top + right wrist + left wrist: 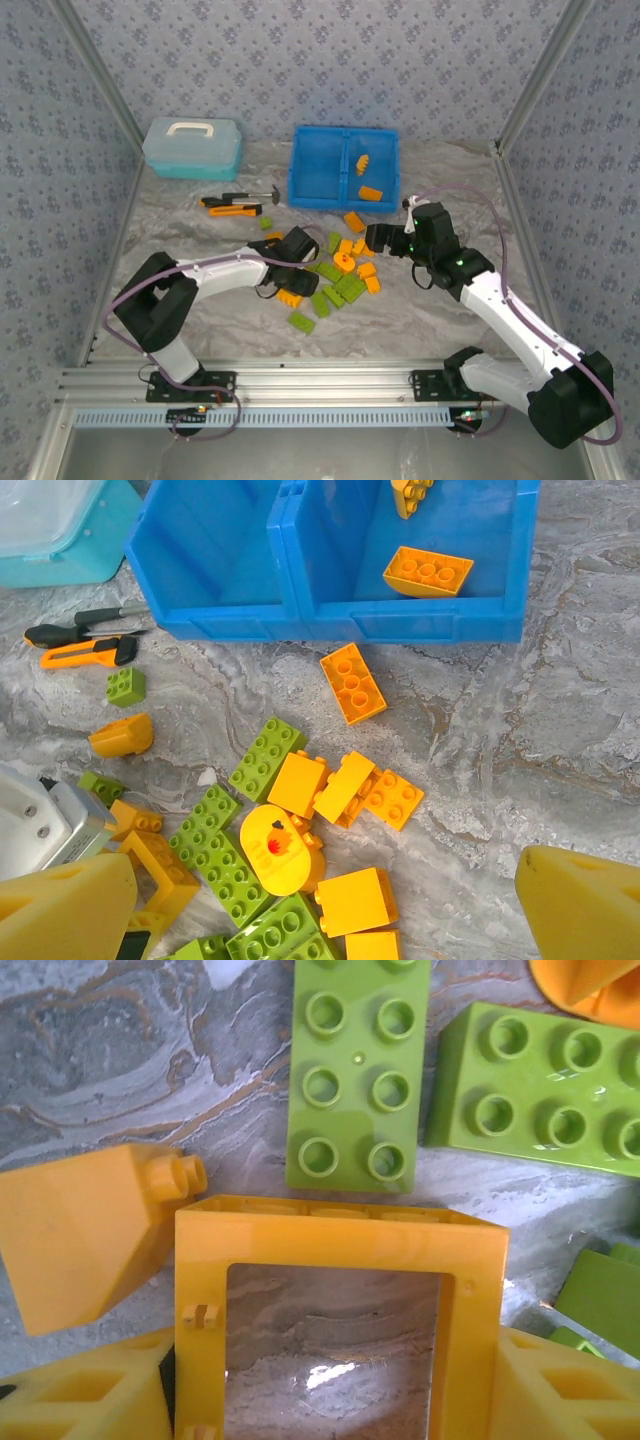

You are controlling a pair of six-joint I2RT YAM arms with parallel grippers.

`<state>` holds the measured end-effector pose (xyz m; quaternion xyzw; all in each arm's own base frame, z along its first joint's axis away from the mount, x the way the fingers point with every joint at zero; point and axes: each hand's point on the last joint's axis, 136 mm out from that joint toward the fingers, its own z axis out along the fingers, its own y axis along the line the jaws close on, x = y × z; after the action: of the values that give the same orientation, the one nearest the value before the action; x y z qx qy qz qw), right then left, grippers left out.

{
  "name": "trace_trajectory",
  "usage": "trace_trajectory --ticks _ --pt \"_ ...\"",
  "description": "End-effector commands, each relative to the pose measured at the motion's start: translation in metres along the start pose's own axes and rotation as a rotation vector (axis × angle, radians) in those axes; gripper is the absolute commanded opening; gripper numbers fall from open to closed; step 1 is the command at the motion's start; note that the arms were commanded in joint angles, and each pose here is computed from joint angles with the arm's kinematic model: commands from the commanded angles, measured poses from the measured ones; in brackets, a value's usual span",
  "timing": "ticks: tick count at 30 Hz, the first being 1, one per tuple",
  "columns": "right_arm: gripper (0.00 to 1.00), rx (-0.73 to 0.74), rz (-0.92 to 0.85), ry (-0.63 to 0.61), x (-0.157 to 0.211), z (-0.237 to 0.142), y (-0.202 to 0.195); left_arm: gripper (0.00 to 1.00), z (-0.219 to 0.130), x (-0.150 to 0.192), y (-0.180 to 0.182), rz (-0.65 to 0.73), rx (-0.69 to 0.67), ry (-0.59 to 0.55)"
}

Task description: Sort the legos into containers by color

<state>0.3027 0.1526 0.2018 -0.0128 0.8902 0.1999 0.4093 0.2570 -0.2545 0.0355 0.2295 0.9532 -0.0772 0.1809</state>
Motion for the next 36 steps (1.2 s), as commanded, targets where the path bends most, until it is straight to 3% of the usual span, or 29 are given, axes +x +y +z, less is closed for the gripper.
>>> trace_trajectory --ticks 1,7,12,17,27,36 --pt "1.0 0.023 0.02 0.008 0.004 0.0 -0.005 0.63 -0.015 -0.014 -0.013 -0.003 0.065 -0.051" --pt "1.0 0.02 0.029 -0.01 -0.002 -0.004 -0.003 0.62 -0.078 -0.056 -0.042 0.018 0.212 -0.203" --pt "1.0 0.061 0.074 -0.063 -0.012 -0.013 -0.01 0.62 -0.131 -0.127 -0.046 0.021 0.178 -0.431" --pt "1.0 0.143 0.139 -0.112 -0.015 -0.026 -0.027 0.62 -0.151 -0.208 -0.063 0.026 0.177 -0.642" --pt "1.0 0.198 0.182 -0.094 0.001 -0.047 -0.042 0.62 -0.103 -0.339 -0.073 0.068 -0.023 -0.782" --pt "1.0 0.202 0.222 -0.111 0.008 -0.064 -0.048 0.67 -0.033 -0.38 -0.066 0.054 -0.144 -0.777"
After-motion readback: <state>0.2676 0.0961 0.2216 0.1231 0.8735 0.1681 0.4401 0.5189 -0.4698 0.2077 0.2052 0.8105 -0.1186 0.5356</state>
